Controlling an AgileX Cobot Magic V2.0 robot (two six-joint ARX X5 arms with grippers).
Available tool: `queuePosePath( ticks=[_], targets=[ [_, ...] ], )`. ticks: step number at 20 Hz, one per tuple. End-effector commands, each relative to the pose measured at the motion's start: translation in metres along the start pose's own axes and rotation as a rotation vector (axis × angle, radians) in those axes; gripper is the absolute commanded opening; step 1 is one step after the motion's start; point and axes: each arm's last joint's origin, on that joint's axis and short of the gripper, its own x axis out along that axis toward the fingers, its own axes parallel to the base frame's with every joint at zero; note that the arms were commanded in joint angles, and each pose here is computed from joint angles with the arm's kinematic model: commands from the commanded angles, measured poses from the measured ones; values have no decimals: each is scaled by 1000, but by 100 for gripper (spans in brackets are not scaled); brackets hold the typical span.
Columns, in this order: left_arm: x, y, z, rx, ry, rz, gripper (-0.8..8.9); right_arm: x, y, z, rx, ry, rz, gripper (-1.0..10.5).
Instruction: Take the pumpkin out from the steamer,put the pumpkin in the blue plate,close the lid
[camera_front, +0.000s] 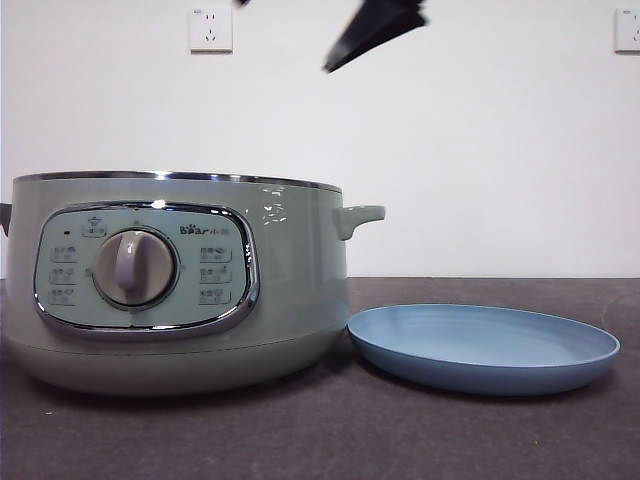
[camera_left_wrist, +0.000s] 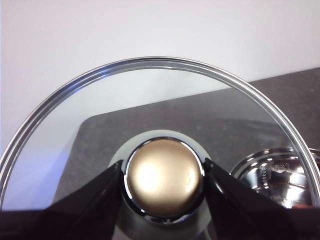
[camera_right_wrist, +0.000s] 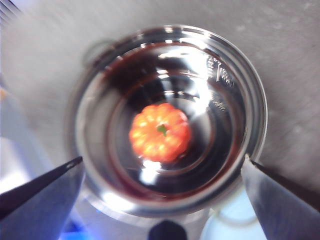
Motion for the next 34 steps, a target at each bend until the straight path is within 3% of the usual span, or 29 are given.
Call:
queuePosePath(
  ticks=[1,7,17,18,21,22,23,26,29,32,34],
  targets=[
    [-5,3,4,-16,-43,14,-9,28,16,14,-82,44,-41,699],
    [-5,3,3,-10,-32,12,-9,105,37,10,-209,190,-111,760],
    [-4,3,2,-2,-17,11,-9,185,32,-13,-200,301,-13,750],
    [-4,3,2,-2,-17,11,-9,186,32,-14,-196,305,-15,687],
    [-4,3,2,-2,-17,11,-9,186,32,-13,-198,298,-23,114],
    [-4,3,2,-2,-17,11,-9,186,32,-13,-198,297,-23,-21],
    [-4,3,2,-2,-17,10,-9,186,32,-13,-199,295,-23,-11],
    [-4,3,2,-2,-16,8,-9,165,34,-3,-202,248,-29,-10],
    [-3,2,2,-1,-15,0,-9,111,35,13,-204,153,-43,-10],
    [4,-2,5,1,-14,-2,-9,37,23,17,-173,104,-77,-10],
    [12,-8,9,-1,-19,-34,-9,-6,4,9,-113,125,-120,-11]
  ],
)
